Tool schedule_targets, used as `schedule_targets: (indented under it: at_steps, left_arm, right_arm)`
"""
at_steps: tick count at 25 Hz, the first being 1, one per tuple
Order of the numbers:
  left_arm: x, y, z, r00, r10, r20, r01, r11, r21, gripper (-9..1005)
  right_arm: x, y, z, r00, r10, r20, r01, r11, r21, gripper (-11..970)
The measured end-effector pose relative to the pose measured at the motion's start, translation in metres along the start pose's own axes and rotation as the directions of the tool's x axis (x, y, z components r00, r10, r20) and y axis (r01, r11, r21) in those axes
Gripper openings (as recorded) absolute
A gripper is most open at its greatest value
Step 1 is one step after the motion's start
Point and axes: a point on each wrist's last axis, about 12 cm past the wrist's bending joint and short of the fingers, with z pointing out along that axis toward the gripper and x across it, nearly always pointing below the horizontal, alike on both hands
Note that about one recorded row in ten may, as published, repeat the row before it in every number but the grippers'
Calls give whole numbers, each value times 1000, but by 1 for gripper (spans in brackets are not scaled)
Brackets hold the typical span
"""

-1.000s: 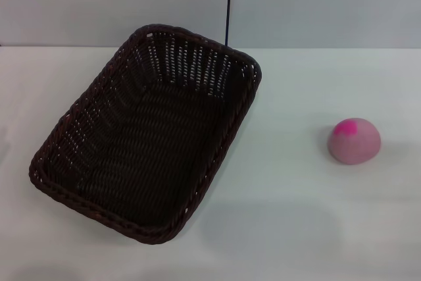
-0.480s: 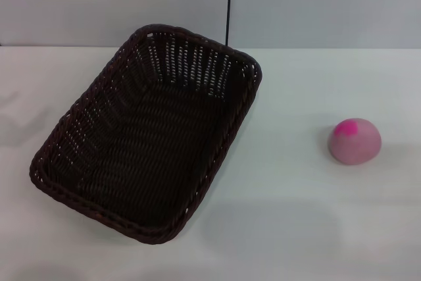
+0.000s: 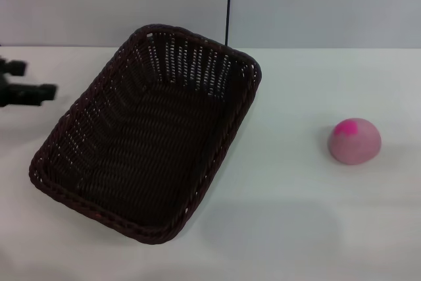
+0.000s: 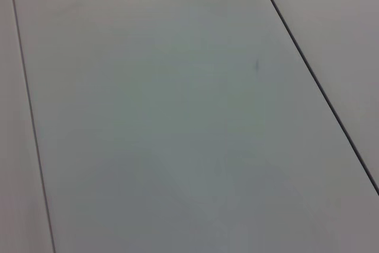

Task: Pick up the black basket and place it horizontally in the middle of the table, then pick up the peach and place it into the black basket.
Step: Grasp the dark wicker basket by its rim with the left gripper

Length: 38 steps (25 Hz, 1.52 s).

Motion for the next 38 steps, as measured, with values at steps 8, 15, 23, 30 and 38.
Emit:
schedule_targets:
  at_steps: [8, 15, 23, 30, 38]
  left_arm:
    - [-39, -19, 37, 998, -21, -65, 23, 999, 29, 760]
    - [-50, -26, 64, 991, 4, -132, -9, 999, -38, 753]
    - [-54, -32, 77, 984, 27, -176, -39, 997, -68, 746]
    - [-49, -34, 87, 969, 5, -246, -24, 997, -73, 739]
    - [-47, -33, 101, 950, 1, -313, -23, 997, -68, 732]
  right_arm:
    - [-7, -4, 5, 1000, 21, 15, -21, 999, -32, 828]
    - [-9, -5, 7, 1000, 17, 18, -16, 999, -38, 828]
    - [-11, -4, 8, 999, 14, 35, -12, 998, -54, 828]
    - [-13, -2, 12, 999, 11, 53, -7, 997, -74, 828]
    - [-12, -3, 15, 999, 8, 51, -4, 997, -73, 827]
